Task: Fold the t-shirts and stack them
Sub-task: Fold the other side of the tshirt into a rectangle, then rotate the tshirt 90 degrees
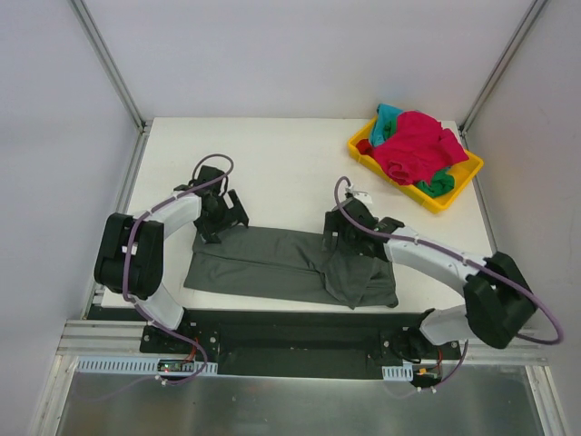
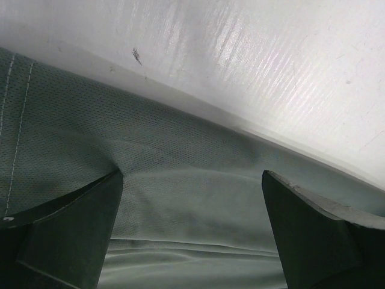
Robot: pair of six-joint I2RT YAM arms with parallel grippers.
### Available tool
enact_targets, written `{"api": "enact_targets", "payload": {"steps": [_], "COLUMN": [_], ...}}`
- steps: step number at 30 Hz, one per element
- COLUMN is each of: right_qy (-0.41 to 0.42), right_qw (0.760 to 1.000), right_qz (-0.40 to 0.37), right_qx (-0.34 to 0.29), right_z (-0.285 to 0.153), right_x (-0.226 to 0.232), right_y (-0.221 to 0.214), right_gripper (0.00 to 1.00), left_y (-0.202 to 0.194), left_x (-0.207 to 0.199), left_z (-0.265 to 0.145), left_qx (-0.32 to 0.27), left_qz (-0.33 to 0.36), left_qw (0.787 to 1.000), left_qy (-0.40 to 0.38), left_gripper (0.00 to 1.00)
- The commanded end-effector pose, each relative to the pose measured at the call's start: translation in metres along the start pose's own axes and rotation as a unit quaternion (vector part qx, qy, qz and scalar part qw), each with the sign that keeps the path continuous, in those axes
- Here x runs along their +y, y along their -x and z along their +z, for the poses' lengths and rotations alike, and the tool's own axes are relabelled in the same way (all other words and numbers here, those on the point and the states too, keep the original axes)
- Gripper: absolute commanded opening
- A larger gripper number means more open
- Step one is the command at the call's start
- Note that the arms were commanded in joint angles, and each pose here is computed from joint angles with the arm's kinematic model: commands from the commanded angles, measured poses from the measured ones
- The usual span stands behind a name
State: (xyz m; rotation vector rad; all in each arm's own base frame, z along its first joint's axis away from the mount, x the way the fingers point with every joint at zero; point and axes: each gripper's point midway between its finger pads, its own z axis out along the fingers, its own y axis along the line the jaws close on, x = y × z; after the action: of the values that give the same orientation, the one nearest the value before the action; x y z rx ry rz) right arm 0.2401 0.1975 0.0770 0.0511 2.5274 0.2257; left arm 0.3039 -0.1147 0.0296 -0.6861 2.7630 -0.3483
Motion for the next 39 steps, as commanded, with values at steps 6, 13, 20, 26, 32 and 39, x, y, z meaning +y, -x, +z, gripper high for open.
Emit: {"api": "enact_targets", "payload": {"steps": [6,13,20,26,32,39], "right_qy": [-0.079,-0.165,-0.035,0.109,0.073,0.028], "right_qw": [0.993,0.98,0.995,0.993,0.989,0.985], "right_qz": [0.059,0.103,0.089,0.044,0.078,0.108], "right_qx": [0.064,0.028,-0.014,0.013,0.1,0.129], "right_z": [0.038,0.017,-0.017,-0.054,-0.047,0.001], "right_x": [-0.072,-0.151,-0.108,-0.036,-0.01,-0.008], "right_y": [-0.016,-0.002,0.029,-0.001,-0.057,-0.07], "right_gripper": [0.96,0.96,0.96,0.96,0.96,0.96], "left_y": [0.005,0.002,0.003,0.022,0.022,0.018], "left_x": [0.037,0.06,0.051,0.05,0.044,0.046], "left_z": [0.012,0.012,0.003,-0.015,-0.018,-0.01], "left_qx": [0.001,0.009,0.005,-0.049,-0.046,-0.03], "left_qz": [-0.02,-0.039,-0.039,-0.03,-0.033,-0.031], "left_qw": [0.999,0.998,0.999,0.998,0.998,0.999], "left_qy": [0.04,0.051,0.025,0.029,0.016,0.021], "left_gripper": [0.99,0.99,0.99,0.99,0.99,0.99]}}
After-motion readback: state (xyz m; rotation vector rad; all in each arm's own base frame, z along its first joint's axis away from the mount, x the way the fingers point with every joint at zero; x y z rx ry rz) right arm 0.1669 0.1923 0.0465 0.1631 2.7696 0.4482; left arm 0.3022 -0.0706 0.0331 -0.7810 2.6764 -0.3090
